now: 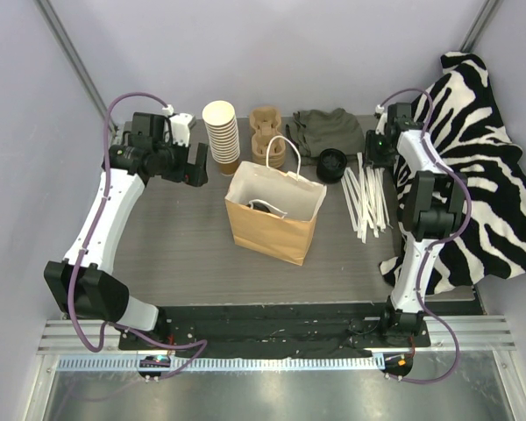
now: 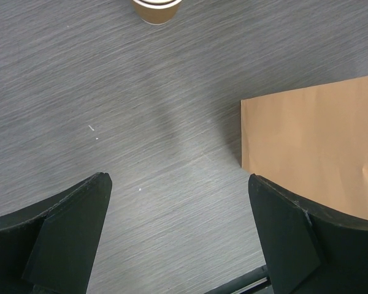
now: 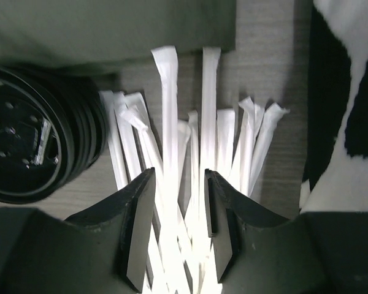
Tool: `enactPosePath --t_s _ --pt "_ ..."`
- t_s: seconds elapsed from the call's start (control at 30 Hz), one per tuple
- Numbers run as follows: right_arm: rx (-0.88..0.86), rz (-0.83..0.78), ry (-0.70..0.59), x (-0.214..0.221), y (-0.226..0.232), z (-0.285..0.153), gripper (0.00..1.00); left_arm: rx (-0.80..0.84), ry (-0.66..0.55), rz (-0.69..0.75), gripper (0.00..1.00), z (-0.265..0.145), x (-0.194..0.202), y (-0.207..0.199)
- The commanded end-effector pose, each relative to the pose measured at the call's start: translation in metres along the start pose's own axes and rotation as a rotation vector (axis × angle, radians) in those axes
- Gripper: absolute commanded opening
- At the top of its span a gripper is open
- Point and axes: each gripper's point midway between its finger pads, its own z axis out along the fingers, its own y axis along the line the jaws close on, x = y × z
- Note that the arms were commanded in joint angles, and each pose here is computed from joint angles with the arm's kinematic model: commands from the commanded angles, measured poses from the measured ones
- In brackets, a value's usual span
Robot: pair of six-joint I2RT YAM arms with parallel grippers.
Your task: Pack the takeout coffee
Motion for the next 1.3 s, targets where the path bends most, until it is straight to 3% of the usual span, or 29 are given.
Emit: enactPosePath --t_s 0.0,0.93,1.0,1.13,1.27 --pt "-0.009 -0.027 -0.107 -0.039 0.005 -0.005 0.45 -0.017 -0.011 0.022 1.0 -0.006 -0.003 0.002" --pt "-0.063 -0.035 -0.057 -0.035 0.012 0.052 0.38 -0.012 0.069 0.025 1.0 0.008 0.006 0.006" --pt "-0.067 -0.032 -0.058 -0.036 0.013 0.055 0.34 -0.013 0.072 0.032 1.0 0.006 0.005 0.006" --pt "-0.114 -0.037 -0.089 -0.049 0.024 0.036 0.01 -0.014 0.074 0.042 1.0 0.003 0.002 0.007" --pt "-0.226 -0.033 -0.158 -0.069 0.052 -0.025 0.01 -0.008 0.073 0.05 1.0 0.002 -0.001 0.006"
